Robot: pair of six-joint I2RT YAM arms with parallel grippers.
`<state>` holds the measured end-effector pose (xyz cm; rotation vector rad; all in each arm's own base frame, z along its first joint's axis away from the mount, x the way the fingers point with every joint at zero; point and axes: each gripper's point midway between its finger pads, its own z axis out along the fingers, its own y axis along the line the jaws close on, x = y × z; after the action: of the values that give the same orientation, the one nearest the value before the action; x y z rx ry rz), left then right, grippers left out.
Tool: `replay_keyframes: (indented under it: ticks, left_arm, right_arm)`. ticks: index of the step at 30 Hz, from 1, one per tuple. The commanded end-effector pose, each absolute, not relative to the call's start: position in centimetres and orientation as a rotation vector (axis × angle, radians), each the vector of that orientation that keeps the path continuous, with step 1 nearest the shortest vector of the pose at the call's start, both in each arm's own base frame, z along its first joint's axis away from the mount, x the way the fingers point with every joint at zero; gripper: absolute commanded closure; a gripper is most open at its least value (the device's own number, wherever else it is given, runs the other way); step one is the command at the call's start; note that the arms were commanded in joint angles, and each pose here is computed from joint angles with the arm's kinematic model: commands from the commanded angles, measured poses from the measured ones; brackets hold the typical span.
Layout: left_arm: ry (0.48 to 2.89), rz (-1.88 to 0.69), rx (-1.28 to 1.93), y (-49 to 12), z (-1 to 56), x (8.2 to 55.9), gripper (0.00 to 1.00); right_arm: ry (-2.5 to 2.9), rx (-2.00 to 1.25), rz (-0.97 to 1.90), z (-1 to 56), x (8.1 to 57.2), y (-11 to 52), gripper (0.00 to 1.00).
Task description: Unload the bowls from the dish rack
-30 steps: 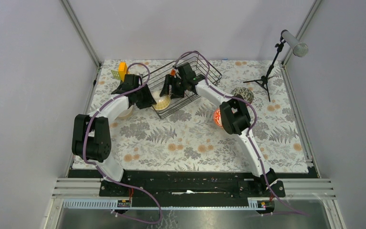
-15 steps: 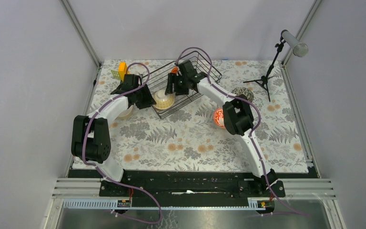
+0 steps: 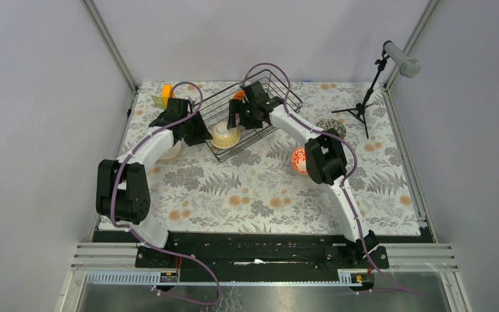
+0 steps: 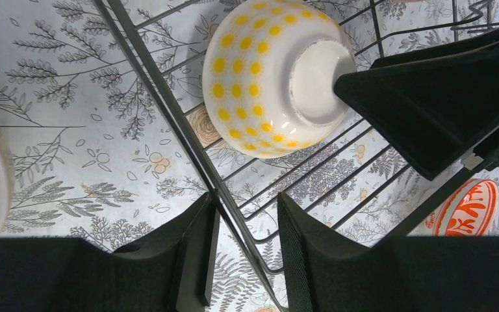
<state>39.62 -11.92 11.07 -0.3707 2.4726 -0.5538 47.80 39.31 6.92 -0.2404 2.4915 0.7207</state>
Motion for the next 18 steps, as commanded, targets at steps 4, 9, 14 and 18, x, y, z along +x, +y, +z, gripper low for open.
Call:
replay_keyframes:
  ticks: [4,9,14,18]
  left_arm:
    - [2.261,-0.582,-0.327,-12.0,18.3,42.0,0.57]
    - [2.206,-0.594,-0.321,-12.2,19.7,42.5,0.55]
    - [2.184,-0.619,-0.301,-13.3,19.8,43.1,0.52]
    - [2.173,-0.591,-0.276,-13.6,20.0,44.4,0.5]
  right_arm:
    - [2.42,-0.234,0.765,12.0,48.0,39.5,0.09]
    - [2.353,-0.259,0.729,14.7,48.4,39.0,0.06]
    - [2.282,-0.284,0.751,17.7,48.6,39.1,0.0]
    - [2.24,-0.291,0.755,20.0,48.2,38.7,0.0]
